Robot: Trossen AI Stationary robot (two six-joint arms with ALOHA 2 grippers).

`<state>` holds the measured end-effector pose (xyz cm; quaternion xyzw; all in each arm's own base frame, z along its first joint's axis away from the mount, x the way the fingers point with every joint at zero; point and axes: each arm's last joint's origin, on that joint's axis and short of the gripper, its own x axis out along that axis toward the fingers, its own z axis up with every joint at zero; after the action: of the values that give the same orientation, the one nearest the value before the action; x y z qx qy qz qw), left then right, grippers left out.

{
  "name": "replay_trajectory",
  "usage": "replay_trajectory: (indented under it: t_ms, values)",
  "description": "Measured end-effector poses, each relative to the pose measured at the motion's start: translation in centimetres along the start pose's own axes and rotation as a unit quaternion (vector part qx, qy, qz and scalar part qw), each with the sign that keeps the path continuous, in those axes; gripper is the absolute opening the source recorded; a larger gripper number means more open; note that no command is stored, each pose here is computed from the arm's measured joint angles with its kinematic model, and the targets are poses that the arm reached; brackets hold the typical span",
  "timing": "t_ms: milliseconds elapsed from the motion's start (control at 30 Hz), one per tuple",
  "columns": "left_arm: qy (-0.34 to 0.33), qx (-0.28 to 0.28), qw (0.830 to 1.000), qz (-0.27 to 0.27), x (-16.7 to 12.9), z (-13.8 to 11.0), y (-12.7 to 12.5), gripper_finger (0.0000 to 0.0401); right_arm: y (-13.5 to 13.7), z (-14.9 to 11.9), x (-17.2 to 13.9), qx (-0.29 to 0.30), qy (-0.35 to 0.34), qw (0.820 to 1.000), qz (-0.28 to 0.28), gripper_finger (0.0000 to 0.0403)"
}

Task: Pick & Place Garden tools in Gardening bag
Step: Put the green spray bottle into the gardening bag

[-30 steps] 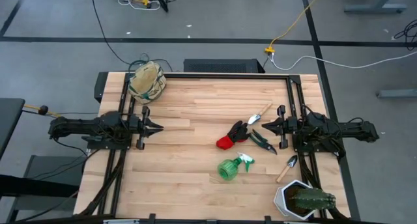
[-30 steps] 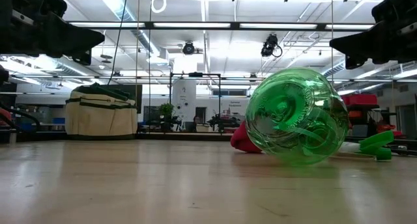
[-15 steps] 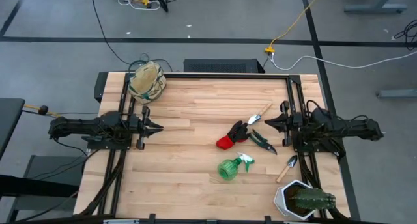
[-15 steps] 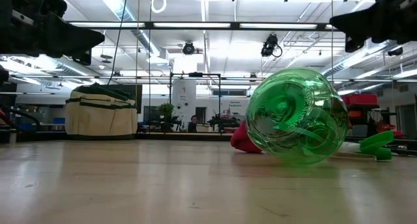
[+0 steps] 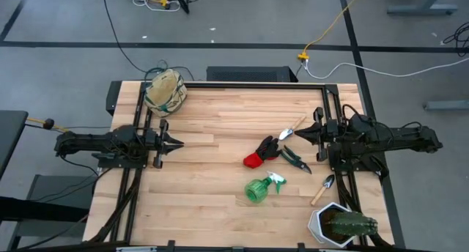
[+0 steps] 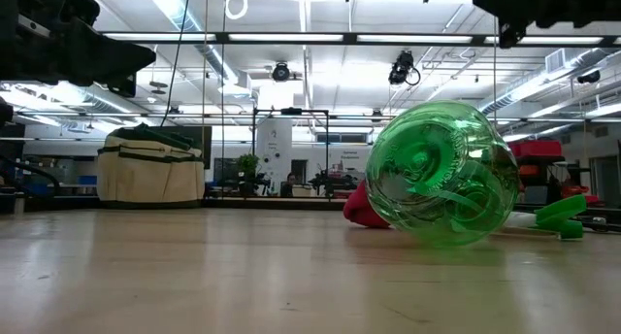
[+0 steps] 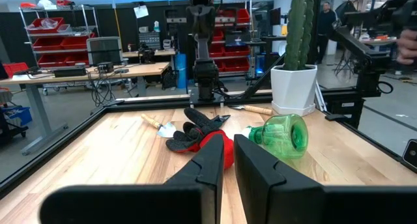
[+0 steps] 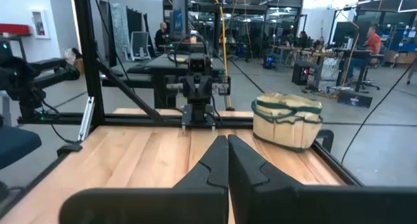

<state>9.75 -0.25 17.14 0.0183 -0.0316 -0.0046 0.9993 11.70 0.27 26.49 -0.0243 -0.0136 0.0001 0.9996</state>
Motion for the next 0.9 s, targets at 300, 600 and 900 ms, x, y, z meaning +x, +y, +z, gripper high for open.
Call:
replay_trajectory:
  t_ms: [300,600,900]
  values:
    - [0.0,0.0,1.0,0.0,0.0,0.0,0.0,0.0044,0.3,3.0,1.7,0.006,0.008,0.998,0.061,0.0]
    - [0.0,0.0,1.0,0.0,0.0,0.0,0.0,0.0044,0.6,2.7,3.3,0.011,0.06,0.991,0.115,0.0]
    - [0.0,0.0,1.0,0.0,0.0,0.0,0.0,0.0044,0.7,1.5,4.8,0.016,0.104,0.987,0.122,0.0]
